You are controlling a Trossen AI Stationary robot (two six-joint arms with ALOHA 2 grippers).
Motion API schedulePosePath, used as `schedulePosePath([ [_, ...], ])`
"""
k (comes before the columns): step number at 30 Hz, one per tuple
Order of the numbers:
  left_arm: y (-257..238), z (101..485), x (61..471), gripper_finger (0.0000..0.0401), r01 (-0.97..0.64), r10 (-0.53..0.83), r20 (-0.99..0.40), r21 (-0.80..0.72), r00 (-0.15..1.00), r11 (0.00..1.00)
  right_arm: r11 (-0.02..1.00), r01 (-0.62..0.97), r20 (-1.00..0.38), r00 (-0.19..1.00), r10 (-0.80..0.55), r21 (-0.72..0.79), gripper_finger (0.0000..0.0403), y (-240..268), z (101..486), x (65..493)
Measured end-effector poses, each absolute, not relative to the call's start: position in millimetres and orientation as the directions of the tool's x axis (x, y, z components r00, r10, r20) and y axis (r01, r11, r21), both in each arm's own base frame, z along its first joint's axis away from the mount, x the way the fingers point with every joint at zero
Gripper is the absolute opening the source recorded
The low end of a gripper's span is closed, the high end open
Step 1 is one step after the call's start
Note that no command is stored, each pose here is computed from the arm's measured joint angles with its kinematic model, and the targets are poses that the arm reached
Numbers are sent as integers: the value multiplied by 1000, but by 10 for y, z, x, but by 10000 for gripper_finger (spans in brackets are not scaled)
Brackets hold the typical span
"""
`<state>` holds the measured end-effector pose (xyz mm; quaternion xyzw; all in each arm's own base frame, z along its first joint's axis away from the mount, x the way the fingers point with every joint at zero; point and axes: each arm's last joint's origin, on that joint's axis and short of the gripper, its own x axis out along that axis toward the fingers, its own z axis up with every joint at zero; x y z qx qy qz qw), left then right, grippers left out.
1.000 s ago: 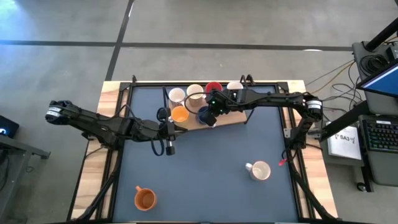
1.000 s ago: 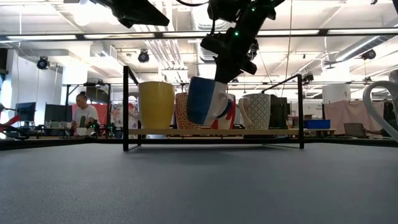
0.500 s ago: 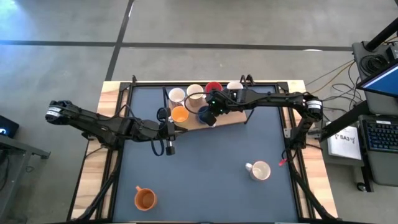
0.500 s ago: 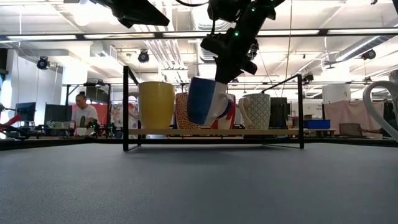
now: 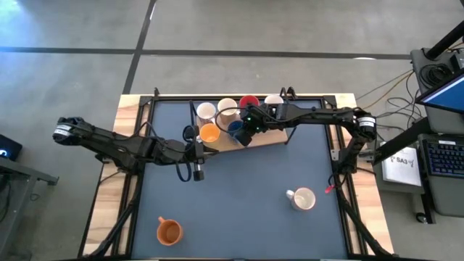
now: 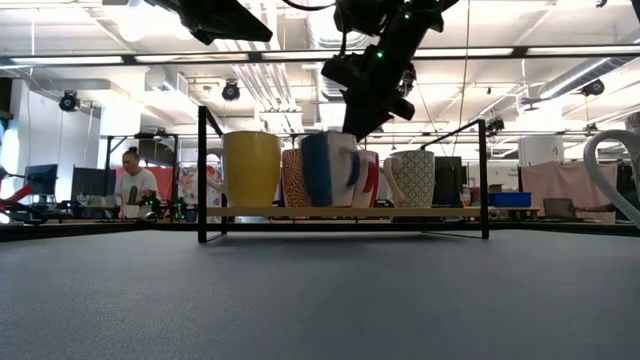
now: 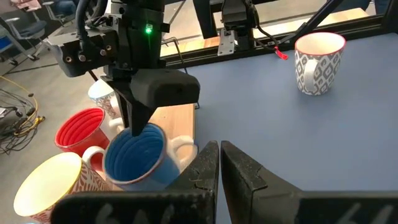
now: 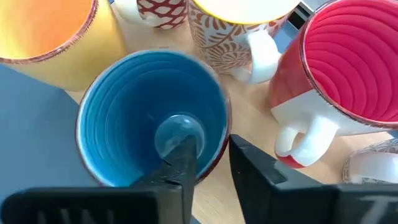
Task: Place coffee mugs
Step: Put the blue mug on the shelf
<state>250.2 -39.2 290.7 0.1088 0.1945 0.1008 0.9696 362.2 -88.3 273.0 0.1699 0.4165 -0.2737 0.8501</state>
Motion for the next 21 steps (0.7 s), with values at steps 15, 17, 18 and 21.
schedulePosePath([
  [15,-392,2907,2502,0,-153,238,-355,250,904,956,792,608,-803,498,-327,56,109,-877,2934,3588],
  [17,-392,2906,2502,0,-153,238,-356,250,904,956,787,616,-821,467,-328,36,95,-868,2945,3538],
  [18,-392,2906,2502,0,-153,238,-356,250,904,956,779,627,-828,448,-337,22,86,-868,2940,3520],
  [21,-392,2906,2502,0,-153,238,-356,250,904,956,764,644,-844,398,-360,-22,47,-868,2907,3478],
])
